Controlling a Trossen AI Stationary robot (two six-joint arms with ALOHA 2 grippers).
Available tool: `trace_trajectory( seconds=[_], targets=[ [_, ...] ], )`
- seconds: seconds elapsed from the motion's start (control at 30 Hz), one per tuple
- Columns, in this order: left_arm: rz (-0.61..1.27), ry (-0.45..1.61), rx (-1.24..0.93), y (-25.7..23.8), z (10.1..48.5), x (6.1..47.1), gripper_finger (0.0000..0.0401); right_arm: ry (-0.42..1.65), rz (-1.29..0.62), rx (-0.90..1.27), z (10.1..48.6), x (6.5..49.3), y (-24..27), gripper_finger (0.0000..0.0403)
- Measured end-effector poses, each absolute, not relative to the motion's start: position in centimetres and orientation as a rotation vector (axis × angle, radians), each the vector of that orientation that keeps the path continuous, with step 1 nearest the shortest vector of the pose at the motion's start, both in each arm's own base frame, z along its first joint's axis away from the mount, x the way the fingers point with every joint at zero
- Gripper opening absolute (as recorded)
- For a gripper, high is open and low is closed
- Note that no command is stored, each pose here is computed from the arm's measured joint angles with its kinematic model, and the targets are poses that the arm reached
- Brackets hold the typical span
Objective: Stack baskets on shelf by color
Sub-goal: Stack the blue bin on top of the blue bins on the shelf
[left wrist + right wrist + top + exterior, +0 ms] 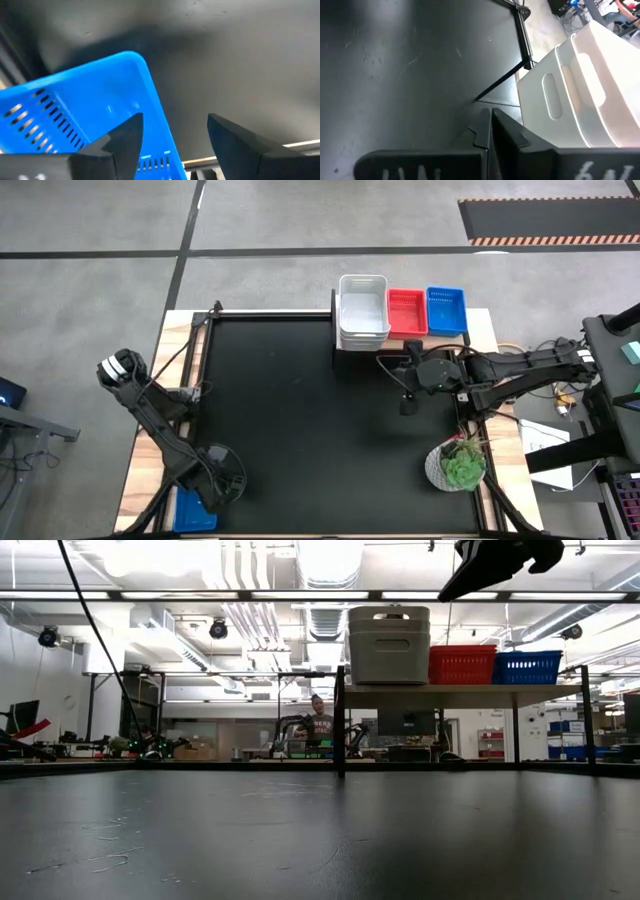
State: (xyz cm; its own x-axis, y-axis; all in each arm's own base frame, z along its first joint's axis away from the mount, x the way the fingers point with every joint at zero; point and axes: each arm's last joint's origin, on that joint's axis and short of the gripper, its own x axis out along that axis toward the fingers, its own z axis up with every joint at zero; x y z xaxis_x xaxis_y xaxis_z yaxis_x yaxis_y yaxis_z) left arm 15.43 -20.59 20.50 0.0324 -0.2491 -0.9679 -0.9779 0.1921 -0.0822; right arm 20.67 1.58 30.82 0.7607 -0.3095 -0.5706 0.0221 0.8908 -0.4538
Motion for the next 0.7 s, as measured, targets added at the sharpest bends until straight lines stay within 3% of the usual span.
trace_trajectory(
  seconds=[0.33,0.47,0.7],
  targets=[
    [0.907,1.431,-1.241,-19.9,18.4,15.0,0.0191,0.684,-0.188,-0.414,30.9,20.7,1.6,0.0009],
    [0.848,1.452,-1.187,-19.9,18.3,14.9,0.0142,0.686,-0.19,-0.407,30.8,20.6,1.6,0.0009],
    [0.75,1.471,-1.122,-19.8,18.7,15.5,0.0017,0.687,-0.189,-0.399,30.8,20.7,1.6,0.0009]
  ],
)
